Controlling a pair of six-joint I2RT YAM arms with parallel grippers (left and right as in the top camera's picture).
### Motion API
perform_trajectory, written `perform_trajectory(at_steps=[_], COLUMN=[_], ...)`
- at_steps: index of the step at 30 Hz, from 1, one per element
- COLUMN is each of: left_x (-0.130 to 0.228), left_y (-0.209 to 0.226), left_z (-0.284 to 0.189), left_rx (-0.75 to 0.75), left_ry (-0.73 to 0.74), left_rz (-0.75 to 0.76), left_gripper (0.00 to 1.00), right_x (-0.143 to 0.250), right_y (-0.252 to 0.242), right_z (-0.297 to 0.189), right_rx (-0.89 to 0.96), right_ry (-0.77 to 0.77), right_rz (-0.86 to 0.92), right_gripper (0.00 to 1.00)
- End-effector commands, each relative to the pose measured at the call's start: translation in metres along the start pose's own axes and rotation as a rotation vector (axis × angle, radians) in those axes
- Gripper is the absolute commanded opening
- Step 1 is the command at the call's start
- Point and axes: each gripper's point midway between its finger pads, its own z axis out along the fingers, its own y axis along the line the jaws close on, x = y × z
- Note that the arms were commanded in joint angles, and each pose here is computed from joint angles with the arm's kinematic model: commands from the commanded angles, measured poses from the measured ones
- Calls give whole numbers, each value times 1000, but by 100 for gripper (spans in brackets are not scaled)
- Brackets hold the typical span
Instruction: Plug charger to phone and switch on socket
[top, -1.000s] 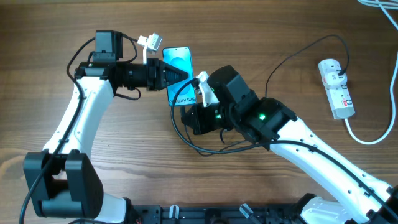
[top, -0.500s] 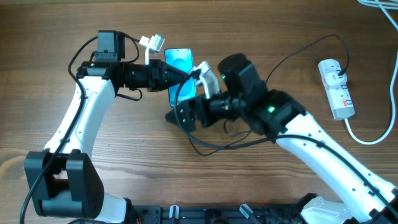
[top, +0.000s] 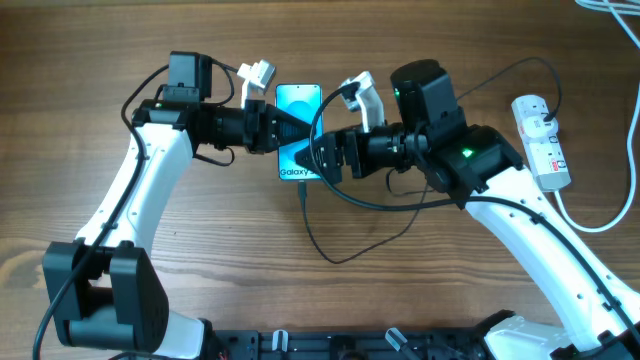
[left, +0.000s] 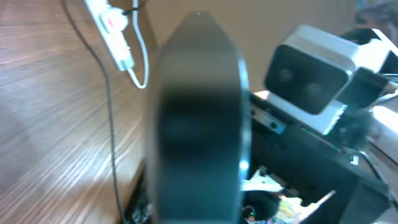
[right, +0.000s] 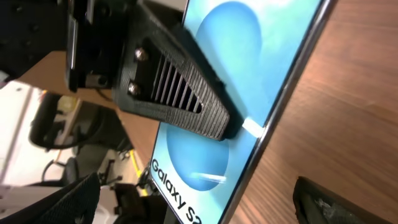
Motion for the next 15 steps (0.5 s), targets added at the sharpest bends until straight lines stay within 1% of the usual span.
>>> perform_trajectory(at_steps=[1,2,3,6,7,12,15], left_x=[5,5,5,5,4,-1,-3], left_y=[-23,-23,-23,-23,-23,-24,-25], left_z=[-1,-1,-1,-1,-1,-1,-1], left_rx=[112,112,112,112,112,112,112], left_ry=[20,21,21,20,20,17,15], left_rz=[13,12,12,19,31,94,129], left_gripper=[4,4,4,4,4,4,4], right_x=[10,10,8,5,5,6,5], right_y=[12,14,15,13,11,6,9], right_z=[3,4,5,8,10,24,27], right_rx=[-110,-129,-136,-139,-138,-187,-225], right_ry=[37,34,30,24,28,65,73], right_rz=[-25,-34,-39,-13,5,21,13], right_gripper=[95,90,79,53,47,45,34])
